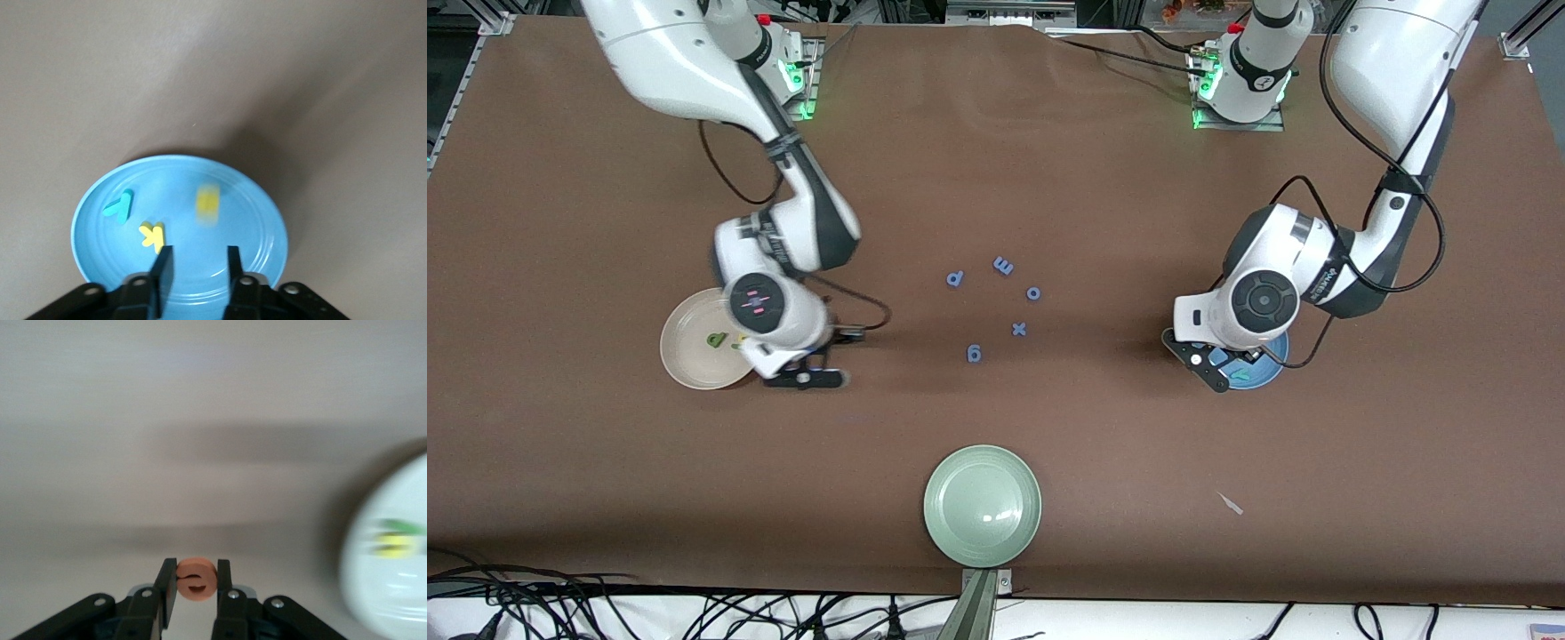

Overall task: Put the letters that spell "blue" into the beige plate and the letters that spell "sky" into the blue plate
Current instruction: 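Release the s with the left gripper while the right gripper releases the e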

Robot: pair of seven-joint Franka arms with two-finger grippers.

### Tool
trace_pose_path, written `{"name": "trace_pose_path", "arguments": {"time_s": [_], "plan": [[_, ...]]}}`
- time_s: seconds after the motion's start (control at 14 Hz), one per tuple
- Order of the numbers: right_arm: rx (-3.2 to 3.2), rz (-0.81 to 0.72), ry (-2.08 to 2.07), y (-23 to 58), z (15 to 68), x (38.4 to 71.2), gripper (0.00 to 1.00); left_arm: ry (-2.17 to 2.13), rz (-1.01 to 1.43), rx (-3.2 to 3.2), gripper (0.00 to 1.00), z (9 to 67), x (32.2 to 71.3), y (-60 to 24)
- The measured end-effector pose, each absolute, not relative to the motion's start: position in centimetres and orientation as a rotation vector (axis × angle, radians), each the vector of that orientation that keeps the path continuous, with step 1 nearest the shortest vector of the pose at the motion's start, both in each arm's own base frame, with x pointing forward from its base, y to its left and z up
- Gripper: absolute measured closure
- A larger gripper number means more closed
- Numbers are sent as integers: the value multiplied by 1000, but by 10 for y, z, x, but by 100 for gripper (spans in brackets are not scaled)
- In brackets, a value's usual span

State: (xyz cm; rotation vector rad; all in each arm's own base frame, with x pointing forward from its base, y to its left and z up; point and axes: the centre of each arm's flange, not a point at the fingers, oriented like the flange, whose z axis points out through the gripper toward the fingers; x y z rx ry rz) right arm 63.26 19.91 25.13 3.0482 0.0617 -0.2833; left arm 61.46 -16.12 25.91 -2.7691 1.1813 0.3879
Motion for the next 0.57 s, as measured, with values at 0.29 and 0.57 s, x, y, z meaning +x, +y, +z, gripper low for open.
{"name": "trace_pose_path", "arguments": {"time_s": [0.29,0.57], "plan": [[2980,-406,133,101,255,642,72,1180,307,-2764,16,291,620,-163],[2988,-430,79,54,248,646,48,1121,149,-2796,0,375,630,-166]]}}
